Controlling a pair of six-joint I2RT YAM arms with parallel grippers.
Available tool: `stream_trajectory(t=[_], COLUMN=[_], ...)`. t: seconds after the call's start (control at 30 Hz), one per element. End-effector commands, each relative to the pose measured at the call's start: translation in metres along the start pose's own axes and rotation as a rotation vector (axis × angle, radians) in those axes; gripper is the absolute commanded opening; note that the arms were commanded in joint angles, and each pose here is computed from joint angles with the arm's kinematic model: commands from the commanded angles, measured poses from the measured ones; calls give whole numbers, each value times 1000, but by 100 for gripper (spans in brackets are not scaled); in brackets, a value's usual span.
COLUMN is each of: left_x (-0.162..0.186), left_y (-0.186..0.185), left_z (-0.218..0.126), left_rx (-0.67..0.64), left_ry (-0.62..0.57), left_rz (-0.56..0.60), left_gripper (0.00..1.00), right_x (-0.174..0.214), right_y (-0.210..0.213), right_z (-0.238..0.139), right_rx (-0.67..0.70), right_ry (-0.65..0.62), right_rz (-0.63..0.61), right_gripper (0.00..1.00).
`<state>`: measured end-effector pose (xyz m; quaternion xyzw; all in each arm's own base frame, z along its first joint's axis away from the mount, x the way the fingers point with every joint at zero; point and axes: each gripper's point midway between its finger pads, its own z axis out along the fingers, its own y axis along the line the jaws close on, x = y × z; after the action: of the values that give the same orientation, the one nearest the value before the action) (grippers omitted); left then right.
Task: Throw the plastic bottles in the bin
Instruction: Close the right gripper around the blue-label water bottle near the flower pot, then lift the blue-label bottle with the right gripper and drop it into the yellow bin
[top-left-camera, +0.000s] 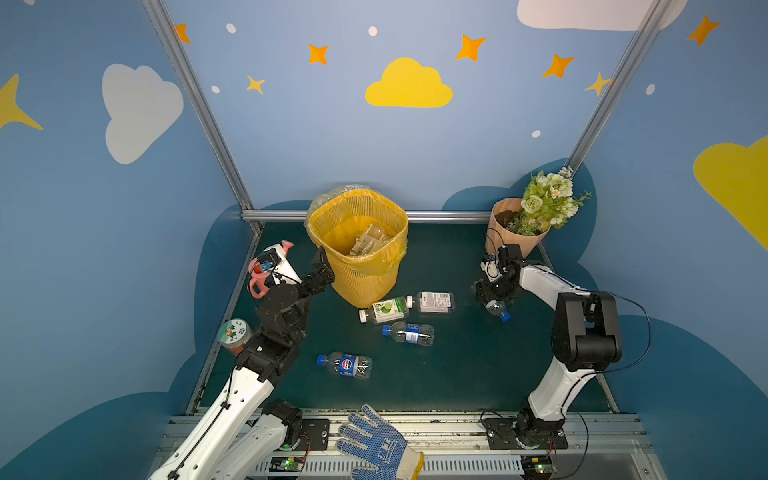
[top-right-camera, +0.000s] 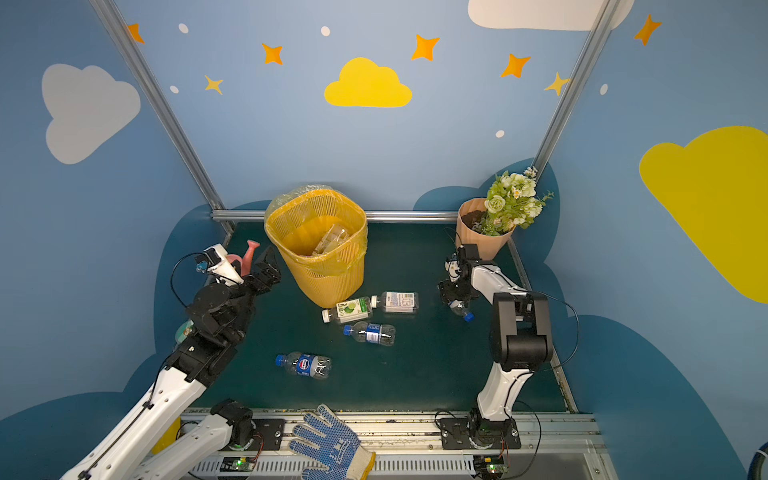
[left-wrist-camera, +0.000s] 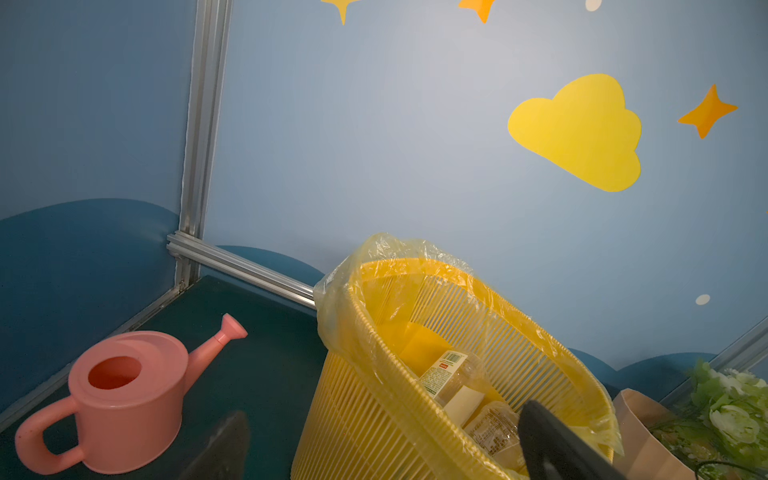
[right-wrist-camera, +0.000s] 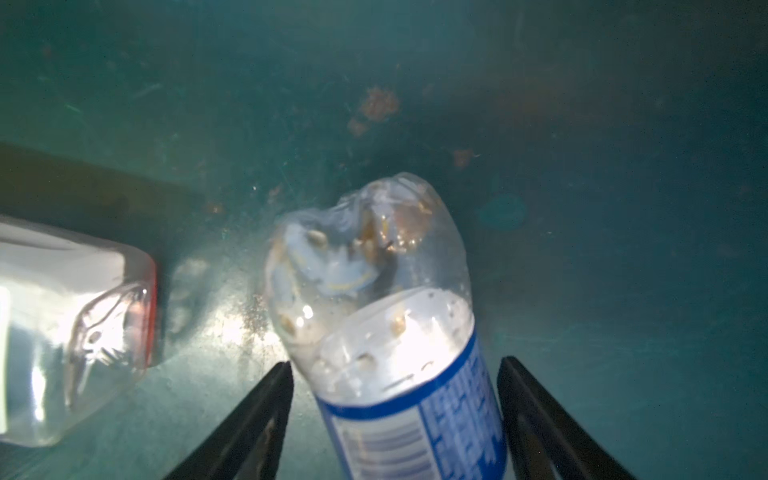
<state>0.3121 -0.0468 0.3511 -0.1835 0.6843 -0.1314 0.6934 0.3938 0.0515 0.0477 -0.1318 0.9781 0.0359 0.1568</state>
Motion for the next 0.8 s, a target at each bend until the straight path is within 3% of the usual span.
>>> stream_trajectory(t=[0.0, 0.2, 0.37, 0.53, 0.77], left_x=[3, -1, 2, 7, 17], left_y=[2, 5, 12, 28, 56], left_z=[1, 0, 1, 1, -3], left_rx=[9, 10, -11, -66, -184], left_ry=[16, 11, 14, 8, 25], left_rz=[-46, -65, -88, -124, -131], left_gripper=[100, 100, 100, 100, 100], right_x=[-3, -3, -28, -67, -99], right_y=[4, 13, 27, 46, 53], right_z=[2, 12, -15, -83, -235], right_rx=[10, -13, -100, -261, -343], right_ry=[29, 49, -108, -402, -873], right_rz=[-40, -50, -9, 31, 81], right_gripper=[71, 54, 48, 47, 46])
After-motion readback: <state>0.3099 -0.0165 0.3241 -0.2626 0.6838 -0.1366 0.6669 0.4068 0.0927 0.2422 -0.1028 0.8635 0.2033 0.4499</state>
